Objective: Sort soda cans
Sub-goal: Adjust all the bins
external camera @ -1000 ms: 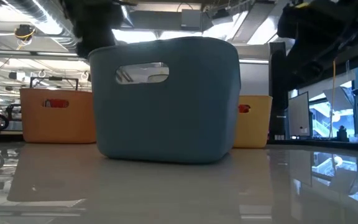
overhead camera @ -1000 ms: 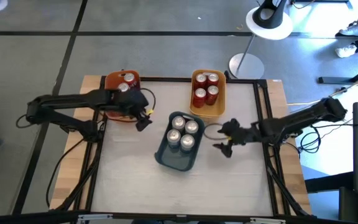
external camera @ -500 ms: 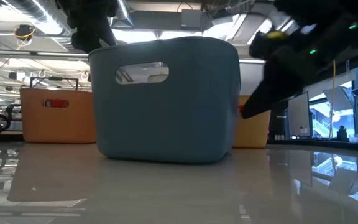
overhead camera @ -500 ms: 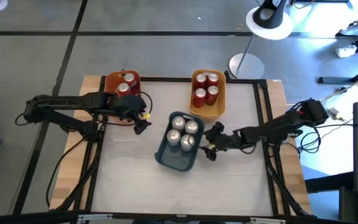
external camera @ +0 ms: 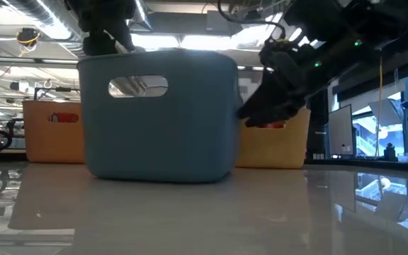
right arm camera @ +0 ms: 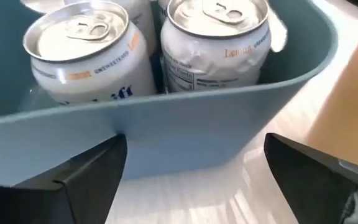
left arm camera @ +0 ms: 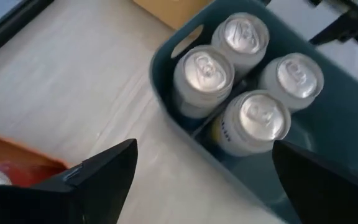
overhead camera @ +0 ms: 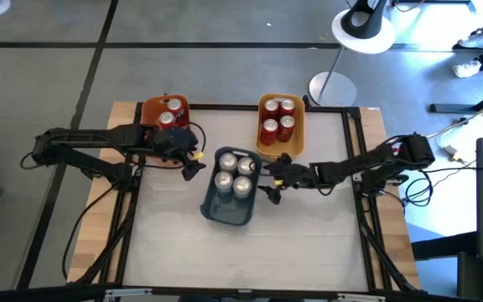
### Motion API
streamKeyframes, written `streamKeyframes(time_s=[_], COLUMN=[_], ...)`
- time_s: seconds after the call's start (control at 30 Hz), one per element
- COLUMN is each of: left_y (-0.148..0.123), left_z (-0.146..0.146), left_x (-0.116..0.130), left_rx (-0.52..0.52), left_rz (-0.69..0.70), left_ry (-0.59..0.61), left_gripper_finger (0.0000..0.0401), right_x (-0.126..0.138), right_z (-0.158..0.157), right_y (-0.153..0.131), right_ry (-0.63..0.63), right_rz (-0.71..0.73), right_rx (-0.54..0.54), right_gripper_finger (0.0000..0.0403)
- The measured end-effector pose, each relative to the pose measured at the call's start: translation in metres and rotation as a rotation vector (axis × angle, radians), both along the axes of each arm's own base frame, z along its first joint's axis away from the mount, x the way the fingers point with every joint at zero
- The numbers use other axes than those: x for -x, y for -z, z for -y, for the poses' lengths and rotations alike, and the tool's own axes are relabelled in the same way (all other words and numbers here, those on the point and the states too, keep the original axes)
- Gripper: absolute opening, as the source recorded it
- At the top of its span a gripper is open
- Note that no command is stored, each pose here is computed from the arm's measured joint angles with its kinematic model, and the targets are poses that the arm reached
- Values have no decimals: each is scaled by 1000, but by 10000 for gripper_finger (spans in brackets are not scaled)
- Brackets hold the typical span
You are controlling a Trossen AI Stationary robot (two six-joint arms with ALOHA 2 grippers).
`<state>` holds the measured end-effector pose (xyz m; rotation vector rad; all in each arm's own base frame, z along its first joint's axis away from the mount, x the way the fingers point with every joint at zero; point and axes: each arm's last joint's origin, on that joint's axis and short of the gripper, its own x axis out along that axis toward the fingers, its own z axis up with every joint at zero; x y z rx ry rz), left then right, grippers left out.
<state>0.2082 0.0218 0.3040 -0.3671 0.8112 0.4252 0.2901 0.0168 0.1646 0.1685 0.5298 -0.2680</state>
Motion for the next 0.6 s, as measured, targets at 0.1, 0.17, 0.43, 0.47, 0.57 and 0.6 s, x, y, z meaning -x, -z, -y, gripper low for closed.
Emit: streamKeyframes(time_s=[0.1,0.17,0.43,0.47,0.57,0.6], left_y=[1,2,17,18,16,15], left_z=[0,0,-1,0,2,3], left_x=[-2,-4,-7,-7,-9,-10], left_rx=[-1,-2,3,2,-3,-6], left_rz=[12,23,6,5,31,39], left_ry=[1,0,-3,-1,12,20], left_gripper_finger=[361,361,361,361,361,361], right_x=[-6,-11,-25,-28,-36,-39], right_z=[5,7,9,9,10,10], right_y=[3,6,12,11,7,5], right_ry=[-5,-8,36,41,37,34], right_rz=[42,72,125,126,134,141], right_rx=[-13,-19,26,40,78,87], right_gripper_finger=[381,381,381,381,381,381])
